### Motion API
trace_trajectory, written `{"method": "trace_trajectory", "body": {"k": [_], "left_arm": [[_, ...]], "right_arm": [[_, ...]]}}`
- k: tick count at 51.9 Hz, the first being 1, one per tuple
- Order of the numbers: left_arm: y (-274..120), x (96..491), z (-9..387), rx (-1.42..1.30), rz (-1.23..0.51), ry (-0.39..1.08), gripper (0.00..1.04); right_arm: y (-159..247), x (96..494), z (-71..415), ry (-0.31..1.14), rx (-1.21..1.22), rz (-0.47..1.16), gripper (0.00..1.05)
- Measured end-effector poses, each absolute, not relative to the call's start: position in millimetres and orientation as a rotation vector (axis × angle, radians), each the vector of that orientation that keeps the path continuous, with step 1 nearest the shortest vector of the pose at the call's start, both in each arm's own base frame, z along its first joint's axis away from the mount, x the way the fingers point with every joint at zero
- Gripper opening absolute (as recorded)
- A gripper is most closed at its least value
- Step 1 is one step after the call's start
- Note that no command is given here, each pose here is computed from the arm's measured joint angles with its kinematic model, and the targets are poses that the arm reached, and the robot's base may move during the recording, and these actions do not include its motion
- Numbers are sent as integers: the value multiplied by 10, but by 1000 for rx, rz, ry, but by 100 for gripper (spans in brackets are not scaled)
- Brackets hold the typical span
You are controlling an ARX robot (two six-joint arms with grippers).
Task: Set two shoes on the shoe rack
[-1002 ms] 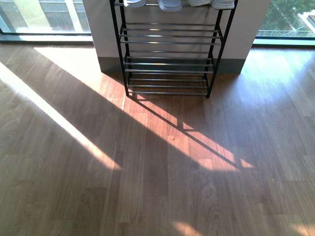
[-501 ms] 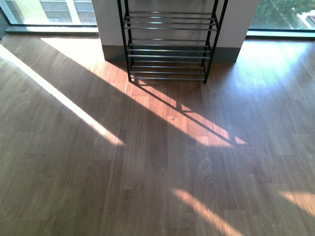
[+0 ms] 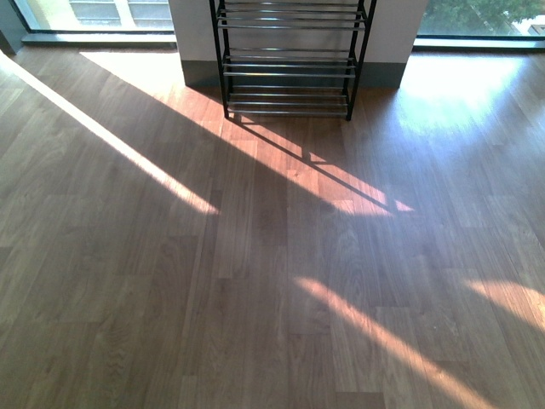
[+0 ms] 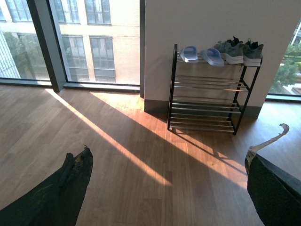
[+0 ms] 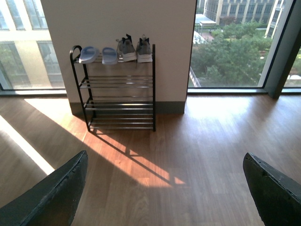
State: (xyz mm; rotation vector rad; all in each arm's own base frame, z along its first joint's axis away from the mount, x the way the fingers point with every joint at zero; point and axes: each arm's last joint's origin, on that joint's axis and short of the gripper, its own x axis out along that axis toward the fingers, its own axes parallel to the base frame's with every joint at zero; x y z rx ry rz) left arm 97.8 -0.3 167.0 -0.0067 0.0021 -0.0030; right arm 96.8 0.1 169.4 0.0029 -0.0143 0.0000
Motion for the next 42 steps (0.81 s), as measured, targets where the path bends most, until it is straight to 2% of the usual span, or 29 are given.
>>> {"method": "trace_trajectory", "body": {"k": [42], "left_arm": [[-3, 978, 1670, -7, -3, 2, 95]], "right_arm": [[1, 968, 1693, -14, 2, 1, 96]]}}
